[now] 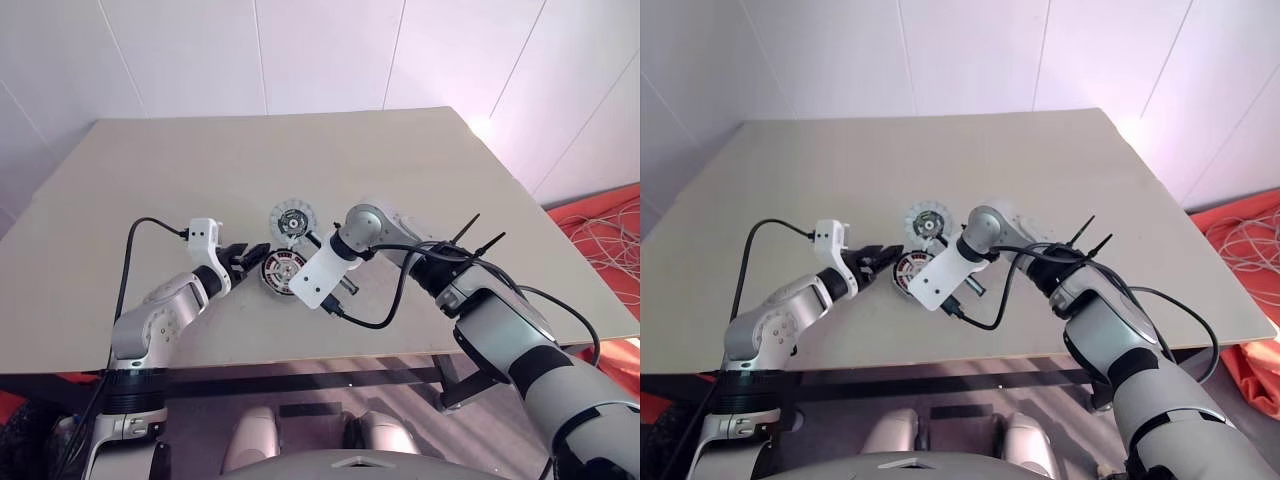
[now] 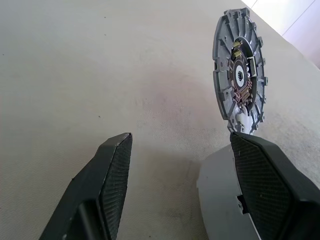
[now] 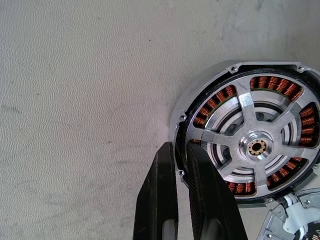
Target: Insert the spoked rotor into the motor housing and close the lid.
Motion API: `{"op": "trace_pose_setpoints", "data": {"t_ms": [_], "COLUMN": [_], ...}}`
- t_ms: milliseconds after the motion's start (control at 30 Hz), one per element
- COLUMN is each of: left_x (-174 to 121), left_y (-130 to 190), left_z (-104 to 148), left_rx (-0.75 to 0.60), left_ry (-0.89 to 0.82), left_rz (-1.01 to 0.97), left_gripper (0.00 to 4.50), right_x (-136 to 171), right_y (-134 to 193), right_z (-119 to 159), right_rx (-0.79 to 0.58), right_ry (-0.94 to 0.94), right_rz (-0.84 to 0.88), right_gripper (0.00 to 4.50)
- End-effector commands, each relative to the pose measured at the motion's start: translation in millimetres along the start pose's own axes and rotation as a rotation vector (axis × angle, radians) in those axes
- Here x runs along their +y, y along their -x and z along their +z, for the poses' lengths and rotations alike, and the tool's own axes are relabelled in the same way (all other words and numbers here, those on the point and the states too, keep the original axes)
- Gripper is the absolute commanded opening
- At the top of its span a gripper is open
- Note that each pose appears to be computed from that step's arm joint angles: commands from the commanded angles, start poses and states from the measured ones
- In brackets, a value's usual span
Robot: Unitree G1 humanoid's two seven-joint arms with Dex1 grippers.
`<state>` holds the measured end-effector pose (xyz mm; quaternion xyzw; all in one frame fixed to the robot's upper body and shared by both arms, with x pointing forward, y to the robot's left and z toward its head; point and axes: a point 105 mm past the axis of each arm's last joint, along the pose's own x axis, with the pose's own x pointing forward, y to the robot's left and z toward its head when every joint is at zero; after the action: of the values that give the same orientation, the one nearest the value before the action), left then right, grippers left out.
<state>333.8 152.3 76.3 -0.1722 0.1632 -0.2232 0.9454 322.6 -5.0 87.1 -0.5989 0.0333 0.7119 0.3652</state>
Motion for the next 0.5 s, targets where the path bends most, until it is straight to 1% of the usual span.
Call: {"op": "trace_pose_setpoints", "data": {"t_ms": [33, 133, 267, 500], "left_x": [-5.0, -4.6, -6.2, -9.4], "left_y": [0.1, 0.1, -1.5, -4.8], "left_z": [13.8, 11.3, 7.7, 4.9], "left_rx": [-0.051, -0.050, -0.047, -0.044], "left_ry": [-0.029, -0.023, -0.011, -0.004], "left_rz": [-0.013, -0.011, -0.014, -0.024], "left_gripper": [3.31, 3.31, 3.31, 3.31], "right_x": [-1.4, 11.8, 25.7, 23.2], "right_y": [17.9, 32.5, 49.7, 58.9], "right_z": [5.5, 8.4, -8.5, -23.8], "right_rx": [-0.040, -0.071, 0.022, 0.091], "right_ry": [-0.040, -0.100, -0.134, -0.262], "right_rz": [-0.042, -0.014, -0.013, -0.085], "right_gripper": [0.00, 0.00, 0.00, 0.00]}}
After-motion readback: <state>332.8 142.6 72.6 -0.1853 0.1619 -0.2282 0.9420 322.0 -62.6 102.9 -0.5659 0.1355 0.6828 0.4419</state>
